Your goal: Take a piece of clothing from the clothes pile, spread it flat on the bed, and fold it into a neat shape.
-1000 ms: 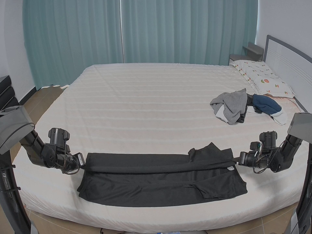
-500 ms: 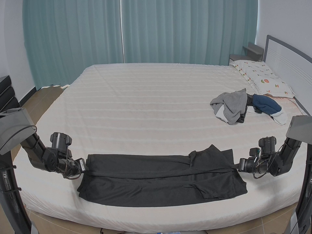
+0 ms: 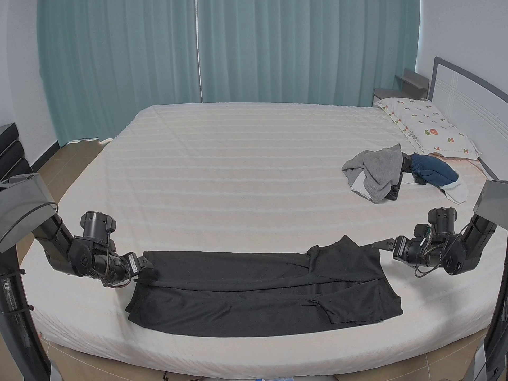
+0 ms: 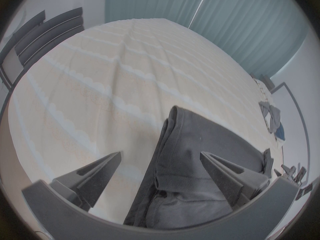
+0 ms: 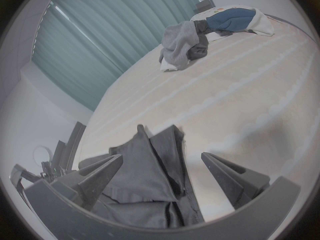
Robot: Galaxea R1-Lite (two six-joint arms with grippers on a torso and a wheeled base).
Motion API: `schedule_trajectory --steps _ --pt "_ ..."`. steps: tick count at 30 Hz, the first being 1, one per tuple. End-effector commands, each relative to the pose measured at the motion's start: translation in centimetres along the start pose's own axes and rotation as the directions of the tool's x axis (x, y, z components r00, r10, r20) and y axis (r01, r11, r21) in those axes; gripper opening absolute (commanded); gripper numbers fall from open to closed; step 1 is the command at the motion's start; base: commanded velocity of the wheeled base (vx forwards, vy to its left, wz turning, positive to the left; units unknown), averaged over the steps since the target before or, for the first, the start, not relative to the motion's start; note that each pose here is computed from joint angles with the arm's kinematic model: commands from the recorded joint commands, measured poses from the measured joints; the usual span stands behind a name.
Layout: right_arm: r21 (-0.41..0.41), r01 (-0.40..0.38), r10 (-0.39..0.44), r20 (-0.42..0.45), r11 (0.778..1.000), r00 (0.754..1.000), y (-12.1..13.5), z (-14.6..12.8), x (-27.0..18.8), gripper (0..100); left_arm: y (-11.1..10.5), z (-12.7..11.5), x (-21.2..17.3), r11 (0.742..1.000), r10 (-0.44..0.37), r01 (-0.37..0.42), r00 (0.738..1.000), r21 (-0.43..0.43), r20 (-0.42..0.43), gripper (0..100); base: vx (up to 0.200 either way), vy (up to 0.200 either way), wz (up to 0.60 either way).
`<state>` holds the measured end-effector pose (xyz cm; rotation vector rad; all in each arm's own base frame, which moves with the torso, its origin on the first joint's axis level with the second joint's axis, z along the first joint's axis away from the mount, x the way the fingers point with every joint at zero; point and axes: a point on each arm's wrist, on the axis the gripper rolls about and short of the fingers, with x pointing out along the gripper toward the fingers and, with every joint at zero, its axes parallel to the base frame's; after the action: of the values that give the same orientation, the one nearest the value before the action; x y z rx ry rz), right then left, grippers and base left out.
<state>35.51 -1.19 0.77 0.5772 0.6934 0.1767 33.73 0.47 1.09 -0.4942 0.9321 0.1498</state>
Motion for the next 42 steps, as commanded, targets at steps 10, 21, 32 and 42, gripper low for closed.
schedule_trajectory --steps 10,21,32,42 --pt "0.198 -0.013 0.009 0.021 0.980 1.000 -1.2 1.2 3.5 100 -1.2 3.7 4.2 0.986 -0.047 0.058 0.996 -0.153 0.076 100 0.000 0.000 0.00" --pt "0.279 -0.004 -0.001 0.020 0.960 1.000 -1.6 0.9 4.6 100 -1.6 4.0 5.9 0.982 -0.058 0.071 0.995 -0.176 0.081 0 0.000 0.000 0.00" --pt "0.287 0.004 -0.010 0.020 0.958 1.000 -2.2 1.0 5.1 100 -1.0 4.5 5.6 0.971 -0.042 0.065 0.993 -0.231 0.106 0 0.000 0.000 0.00" --pt "0.286 0.003 -0.010 0.021 0.958 1.000 -2.6 1.0 6.0 100 -0.7 5.2 5.7 0.959 -0.055 0.095 0.987 -0.268 0.153 0 0.000 0.000 0.00"
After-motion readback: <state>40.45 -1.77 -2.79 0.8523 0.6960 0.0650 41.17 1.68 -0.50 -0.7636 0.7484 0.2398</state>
